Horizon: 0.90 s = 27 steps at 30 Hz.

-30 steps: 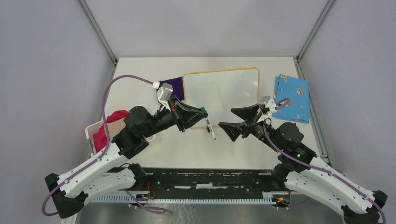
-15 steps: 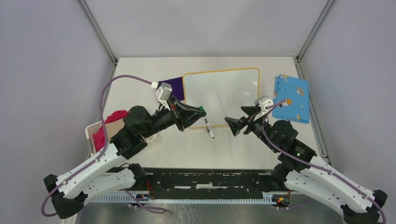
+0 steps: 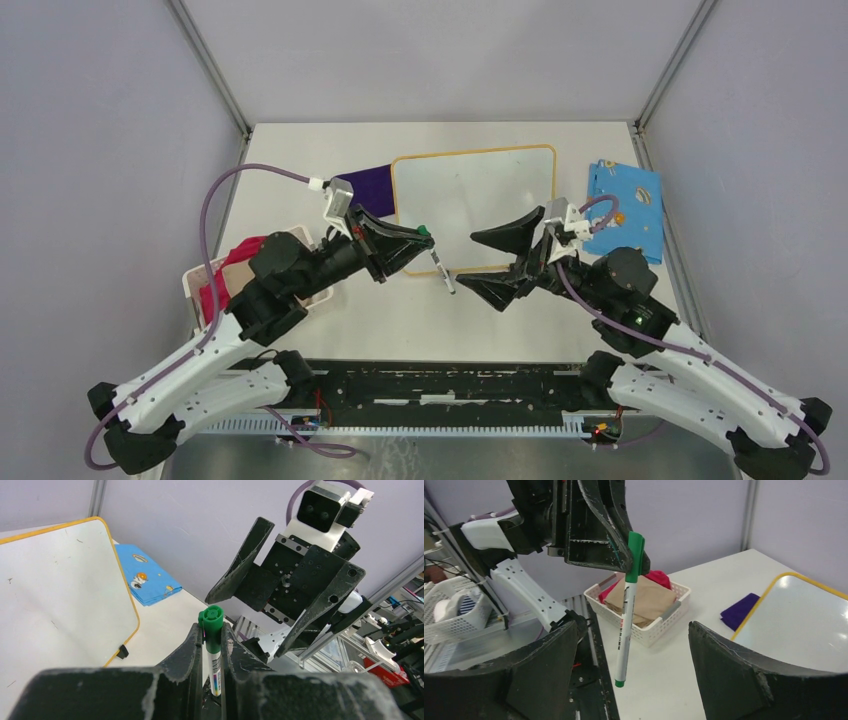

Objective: Write a sentence on the whiteboard
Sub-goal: Open the whiteboard marker at the center of the board.

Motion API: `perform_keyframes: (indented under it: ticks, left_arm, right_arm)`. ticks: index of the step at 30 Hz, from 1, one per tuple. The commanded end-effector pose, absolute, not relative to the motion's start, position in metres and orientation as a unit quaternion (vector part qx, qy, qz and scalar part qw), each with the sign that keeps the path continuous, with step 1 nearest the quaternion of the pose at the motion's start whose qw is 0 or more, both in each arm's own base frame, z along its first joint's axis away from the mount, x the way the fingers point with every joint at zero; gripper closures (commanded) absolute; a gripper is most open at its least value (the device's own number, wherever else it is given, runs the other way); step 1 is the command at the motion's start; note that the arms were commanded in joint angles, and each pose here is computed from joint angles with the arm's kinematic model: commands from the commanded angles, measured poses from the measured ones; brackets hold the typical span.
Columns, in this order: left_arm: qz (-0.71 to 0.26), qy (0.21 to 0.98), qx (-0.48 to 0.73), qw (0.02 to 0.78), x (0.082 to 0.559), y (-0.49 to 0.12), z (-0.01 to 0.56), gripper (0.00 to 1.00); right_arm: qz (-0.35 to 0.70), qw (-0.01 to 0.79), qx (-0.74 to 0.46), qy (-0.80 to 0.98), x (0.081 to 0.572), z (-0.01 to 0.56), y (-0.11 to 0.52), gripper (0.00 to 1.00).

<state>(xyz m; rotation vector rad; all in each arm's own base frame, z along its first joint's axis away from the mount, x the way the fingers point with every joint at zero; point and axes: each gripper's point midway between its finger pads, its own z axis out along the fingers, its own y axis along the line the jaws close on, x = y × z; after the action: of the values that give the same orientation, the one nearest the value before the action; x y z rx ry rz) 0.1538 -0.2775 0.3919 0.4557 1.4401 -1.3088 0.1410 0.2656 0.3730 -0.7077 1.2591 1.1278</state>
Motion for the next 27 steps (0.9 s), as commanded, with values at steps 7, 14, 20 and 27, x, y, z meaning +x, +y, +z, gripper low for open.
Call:
perform_keyframes:
  ticks: [7,14,20,27]
  left_arm:
    - [-0.593,0.557,0.192,0.549,0.136,-0.271,0.434,0.98]
    - [-0.605,0.547,0.207,0.540,0.129,-0.274,0.439,0.98]
    - [-0.612,0.545,0.218,0.530,0.124,-0.277,0.438,0.98]
    - [-0.614,0.543,0.223,0.528,0.122,-0.277,0.438,0.98]
  right_arm:
    - [0.559,0.576,-0.317,0.505,0.126,0.405,0.287,0.15]
    - [0.588,0.555,-0.310,0.500,0.125,0.410,0.299,0.19]
    - [0.596,0.540,-0.309,0.507,0.127,0.409,0.310,0.25]
    - [0.602,0.533,-0.308,0.509,0.129,0.409,0.317,0.39]
